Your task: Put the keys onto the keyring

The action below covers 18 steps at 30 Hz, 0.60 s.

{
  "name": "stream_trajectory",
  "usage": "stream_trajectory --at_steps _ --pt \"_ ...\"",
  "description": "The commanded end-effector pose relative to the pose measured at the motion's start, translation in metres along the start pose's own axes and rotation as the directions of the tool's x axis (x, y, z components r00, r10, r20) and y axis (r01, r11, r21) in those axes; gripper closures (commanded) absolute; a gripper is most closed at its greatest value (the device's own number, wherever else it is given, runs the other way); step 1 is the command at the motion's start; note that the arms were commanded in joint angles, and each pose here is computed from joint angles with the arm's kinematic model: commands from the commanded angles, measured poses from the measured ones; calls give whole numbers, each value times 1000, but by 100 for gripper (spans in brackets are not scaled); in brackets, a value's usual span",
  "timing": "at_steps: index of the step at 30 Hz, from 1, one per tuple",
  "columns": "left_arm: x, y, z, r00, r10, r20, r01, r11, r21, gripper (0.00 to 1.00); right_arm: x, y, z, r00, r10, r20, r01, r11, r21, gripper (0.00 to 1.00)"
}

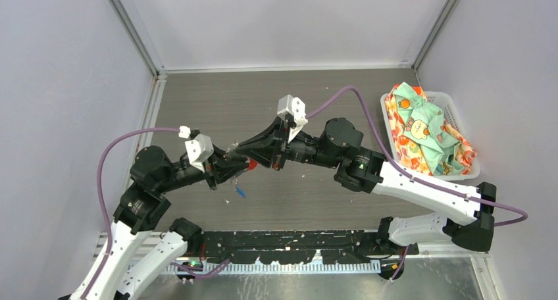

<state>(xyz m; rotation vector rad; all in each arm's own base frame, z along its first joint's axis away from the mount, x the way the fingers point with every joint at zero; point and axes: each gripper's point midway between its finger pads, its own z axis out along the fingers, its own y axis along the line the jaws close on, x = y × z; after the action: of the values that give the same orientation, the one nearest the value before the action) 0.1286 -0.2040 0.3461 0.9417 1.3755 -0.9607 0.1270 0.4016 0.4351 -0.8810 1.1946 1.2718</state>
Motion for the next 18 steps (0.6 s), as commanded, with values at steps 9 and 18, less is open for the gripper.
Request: stream_trajectory --at_steps 9,18 --pt "12 19 26 987 -162 -15 161 987 -21 100 -39 -36 -59 997 -68 24 59 957 283 29" --pt "98 66 83 858 -447 -252 448 892 -57 100 8 -77 -129 1000 -7 -4 8 831 556 21"
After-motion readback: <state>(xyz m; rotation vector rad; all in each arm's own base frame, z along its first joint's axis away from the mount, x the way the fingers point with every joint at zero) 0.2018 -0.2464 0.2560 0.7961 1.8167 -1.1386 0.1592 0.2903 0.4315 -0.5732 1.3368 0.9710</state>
